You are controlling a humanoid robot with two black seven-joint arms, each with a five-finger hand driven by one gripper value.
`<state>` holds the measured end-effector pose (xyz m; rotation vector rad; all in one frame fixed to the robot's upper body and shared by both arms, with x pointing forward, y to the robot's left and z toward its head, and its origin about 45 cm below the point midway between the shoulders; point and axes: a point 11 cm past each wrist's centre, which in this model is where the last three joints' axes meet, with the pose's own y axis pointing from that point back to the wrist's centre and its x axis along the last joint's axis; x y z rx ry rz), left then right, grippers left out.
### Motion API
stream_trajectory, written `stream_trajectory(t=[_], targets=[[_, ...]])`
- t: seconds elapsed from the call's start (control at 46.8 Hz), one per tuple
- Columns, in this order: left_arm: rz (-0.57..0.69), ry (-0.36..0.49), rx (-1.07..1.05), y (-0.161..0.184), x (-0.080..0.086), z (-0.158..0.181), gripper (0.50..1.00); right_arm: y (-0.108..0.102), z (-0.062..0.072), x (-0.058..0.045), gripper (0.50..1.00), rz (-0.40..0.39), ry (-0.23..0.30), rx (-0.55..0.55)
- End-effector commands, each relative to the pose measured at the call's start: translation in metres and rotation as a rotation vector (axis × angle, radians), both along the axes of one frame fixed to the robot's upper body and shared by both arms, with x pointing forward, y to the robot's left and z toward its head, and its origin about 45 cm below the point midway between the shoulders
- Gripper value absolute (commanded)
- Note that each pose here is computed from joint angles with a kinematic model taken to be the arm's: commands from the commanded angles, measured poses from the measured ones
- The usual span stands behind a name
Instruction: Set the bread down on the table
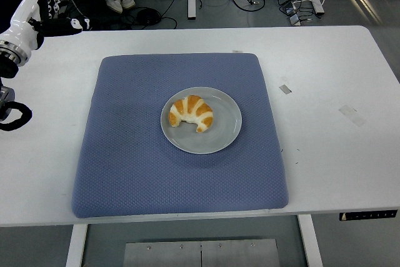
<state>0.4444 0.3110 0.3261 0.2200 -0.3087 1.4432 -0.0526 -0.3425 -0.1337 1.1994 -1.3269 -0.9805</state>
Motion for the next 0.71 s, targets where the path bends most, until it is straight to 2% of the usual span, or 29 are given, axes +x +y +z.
stream_trajectory(t=[0.0,0.684], targets=[[-0.002,0.0,0.002,-0.001,0.0,-0.001,0.975,0.0,0.0,0.0,1.0,0.0,0.0,0.0],[-0.008,-0.019,-0.008,-0.004,0.003,0.01,0.98,0.0,0.0,0.0,1.0,0.0,0.0,0.0]])
